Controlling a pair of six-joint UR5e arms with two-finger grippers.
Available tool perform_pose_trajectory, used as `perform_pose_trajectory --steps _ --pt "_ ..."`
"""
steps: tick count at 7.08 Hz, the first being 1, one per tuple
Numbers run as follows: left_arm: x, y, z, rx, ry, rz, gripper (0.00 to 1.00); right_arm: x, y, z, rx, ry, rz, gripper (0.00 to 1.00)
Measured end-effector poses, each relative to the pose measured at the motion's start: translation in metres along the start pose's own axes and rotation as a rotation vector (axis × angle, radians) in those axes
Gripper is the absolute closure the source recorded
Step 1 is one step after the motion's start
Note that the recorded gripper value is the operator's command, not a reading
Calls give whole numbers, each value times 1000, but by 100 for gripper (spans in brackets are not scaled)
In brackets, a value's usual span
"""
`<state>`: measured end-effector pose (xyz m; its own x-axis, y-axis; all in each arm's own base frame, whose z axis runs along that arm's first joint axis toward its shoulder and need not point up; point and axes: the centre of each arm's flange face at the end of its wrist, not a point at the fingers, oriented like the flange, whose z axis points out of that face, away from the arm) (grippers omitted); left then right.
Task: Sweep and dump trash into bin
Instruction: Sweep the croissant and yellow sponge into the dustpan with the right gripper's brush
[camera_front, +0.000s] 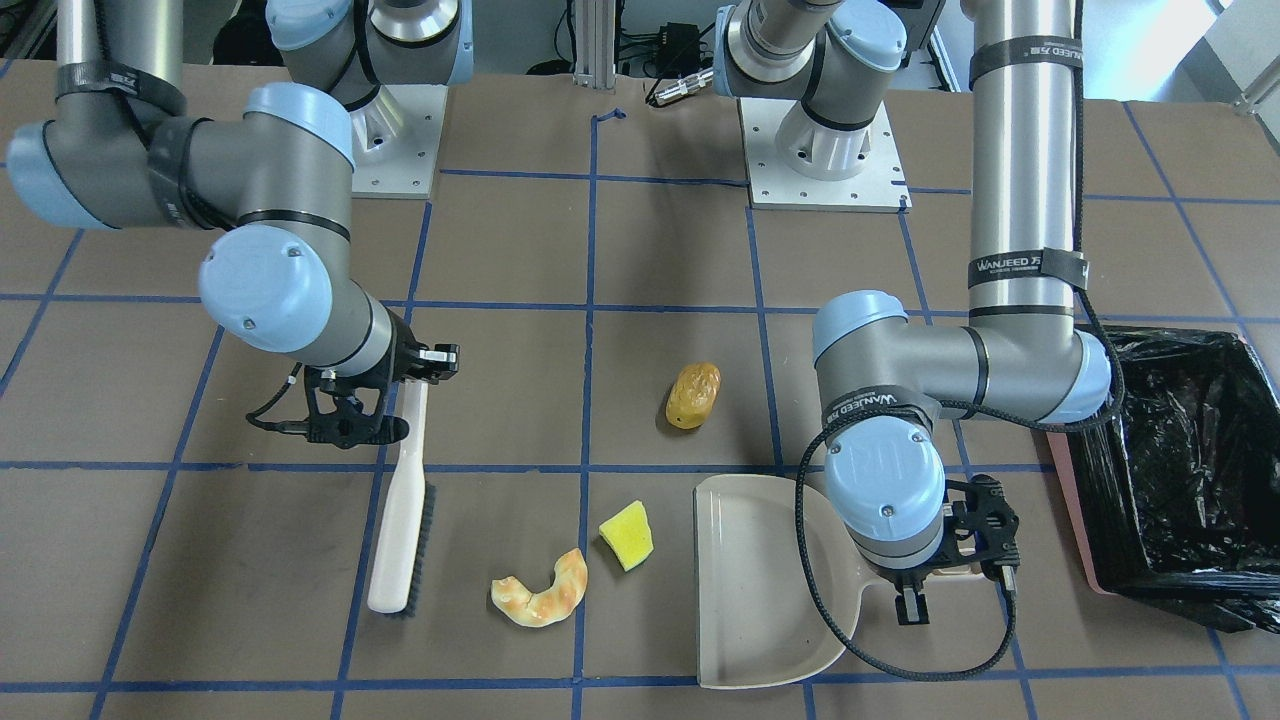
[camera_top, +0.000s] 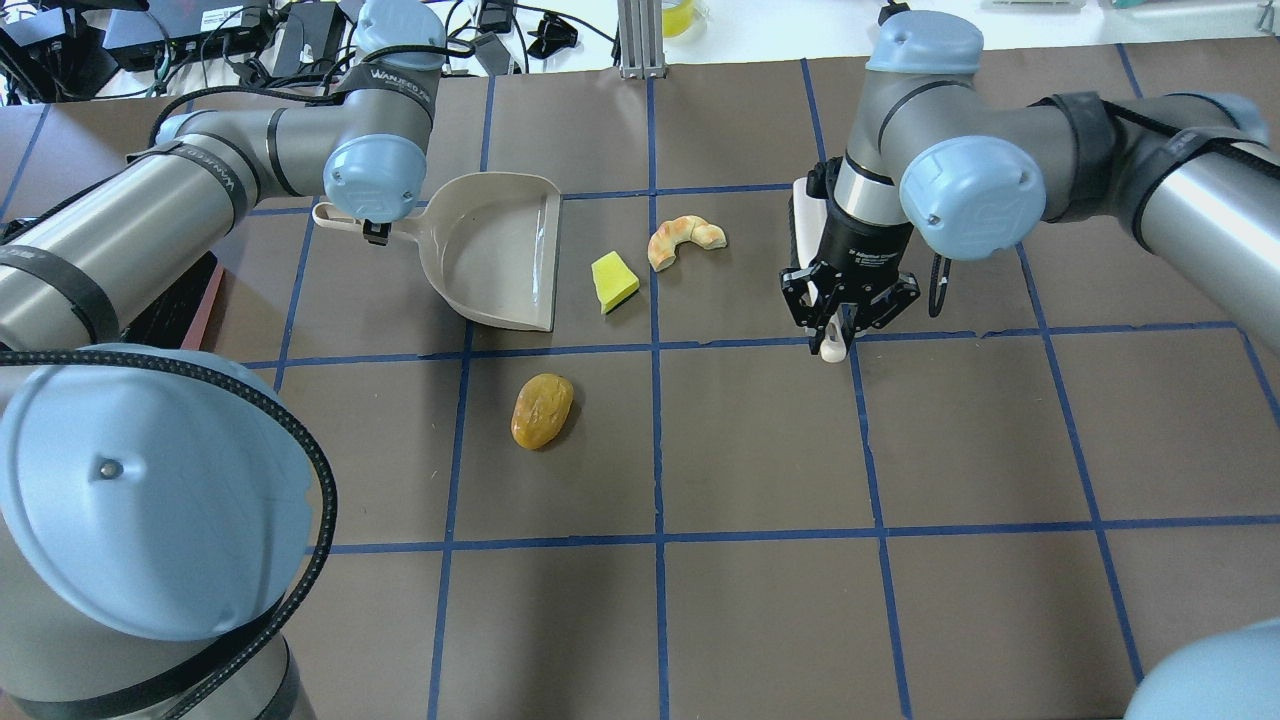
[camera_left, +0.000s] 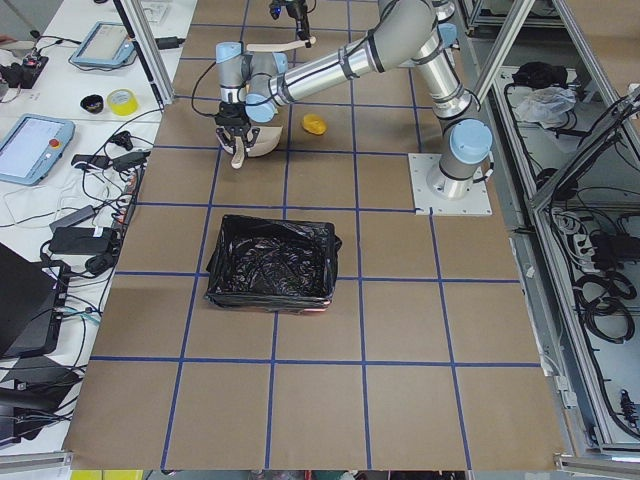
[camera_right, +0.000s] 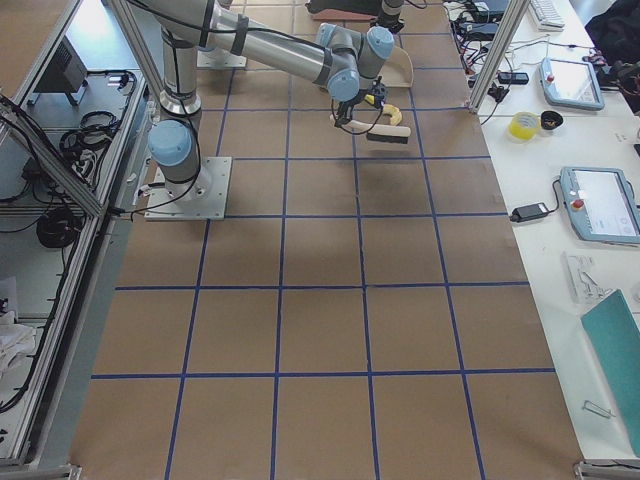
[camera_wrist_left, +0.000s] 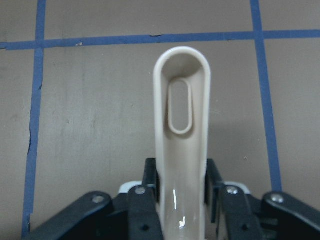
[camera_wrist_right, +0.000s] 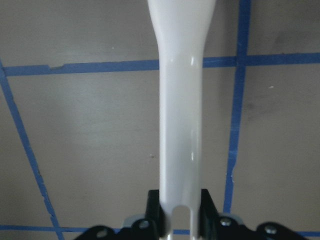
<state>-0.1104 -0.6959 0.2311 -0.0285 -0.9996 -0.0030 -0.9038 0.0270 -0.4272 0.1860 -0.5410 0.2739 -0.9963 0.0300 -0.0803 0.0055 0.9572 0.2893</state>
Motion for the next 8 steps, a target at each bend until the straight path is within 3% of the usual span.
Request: perform_pose_trajectory --steps 1,4,6,8 --pt "0 0 0 0 1 0 100 -21 -4 12 18 -10 -39 100" --pt "0 0 -1 0 2 1 100 -67 -24 45 70 -142 -127 100" --pt "1 0 -1 0 4 1 100 -105 -26 61 82 -267 -168 100" --pt "3 -2 -4 -1 13 -2 100 -146 -29 73 90 -381 -140 100"
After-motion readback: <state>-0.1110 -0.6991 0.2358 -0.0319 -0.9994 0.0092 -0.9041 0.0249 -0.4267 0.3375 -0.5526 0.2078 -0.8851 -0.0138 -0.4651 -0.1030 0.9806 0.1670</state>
